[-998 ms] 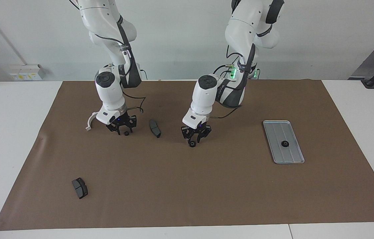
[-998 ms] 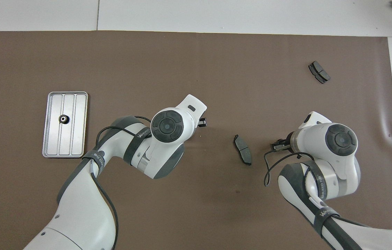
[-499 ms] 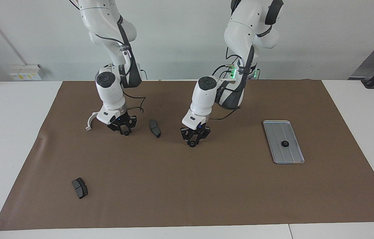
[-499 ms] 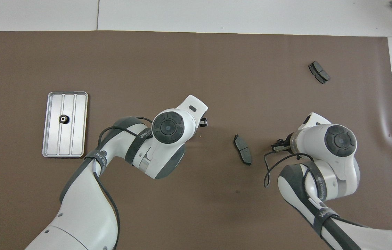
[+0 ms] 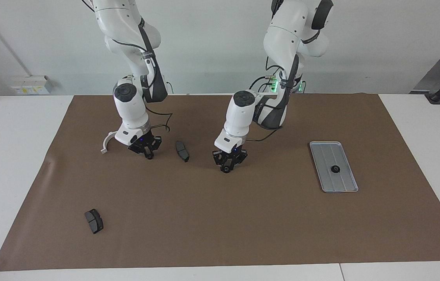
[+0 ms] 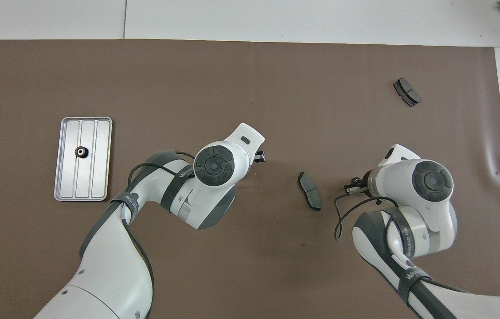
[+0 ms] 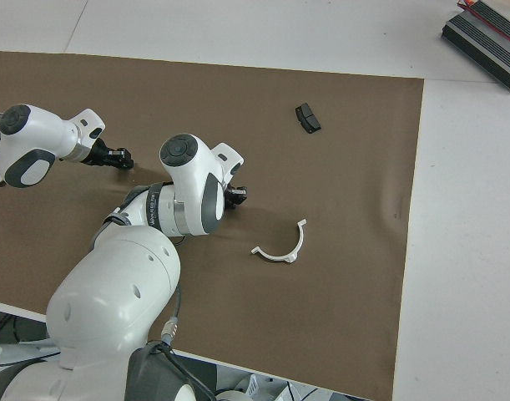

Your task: Pick bearing gear from pile to tray

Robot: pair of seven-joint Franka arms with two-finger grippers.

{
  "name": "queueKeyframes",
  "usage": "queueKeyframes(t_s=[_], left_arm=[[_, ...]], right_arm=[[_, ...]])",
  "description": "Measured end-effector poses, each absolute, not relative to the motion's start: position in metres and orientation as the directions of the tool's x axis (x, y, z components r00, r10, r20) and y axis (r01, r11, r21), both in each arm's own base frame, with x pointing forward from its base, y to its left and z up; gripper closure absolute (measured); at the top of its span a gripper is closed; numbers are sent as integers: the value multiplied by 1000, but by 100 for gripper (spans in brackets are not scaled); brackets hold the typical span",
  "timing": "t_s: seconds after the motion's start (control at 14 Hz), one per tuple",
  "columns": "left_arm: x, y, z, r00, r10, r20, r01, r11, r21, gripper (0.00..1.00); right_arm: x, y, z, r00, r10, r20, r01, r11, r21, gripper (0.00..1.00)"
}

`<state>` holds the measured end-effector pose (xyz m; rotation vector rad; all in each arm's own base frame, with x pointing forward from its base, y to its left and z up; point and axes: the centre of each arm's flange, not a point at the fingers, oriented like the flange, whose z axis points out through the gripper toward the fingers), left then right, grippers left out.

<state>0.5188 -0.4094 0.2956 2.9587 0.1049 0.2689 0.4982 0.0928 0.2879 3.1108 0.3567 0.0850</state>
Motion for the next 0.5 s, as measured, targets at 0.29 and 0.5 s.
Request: queueKeyframes(t_s=[0.29,0.5], left_arm=[[518,-411,296,981,91,173,60,-982,176,64],[518,-411,296,981,92,173,61,-982,177,64]], right_arm=[[507,99,304,979,189,76,188,-982,12,78],[528,103,342,988,127,93,127,-992,8,78]])
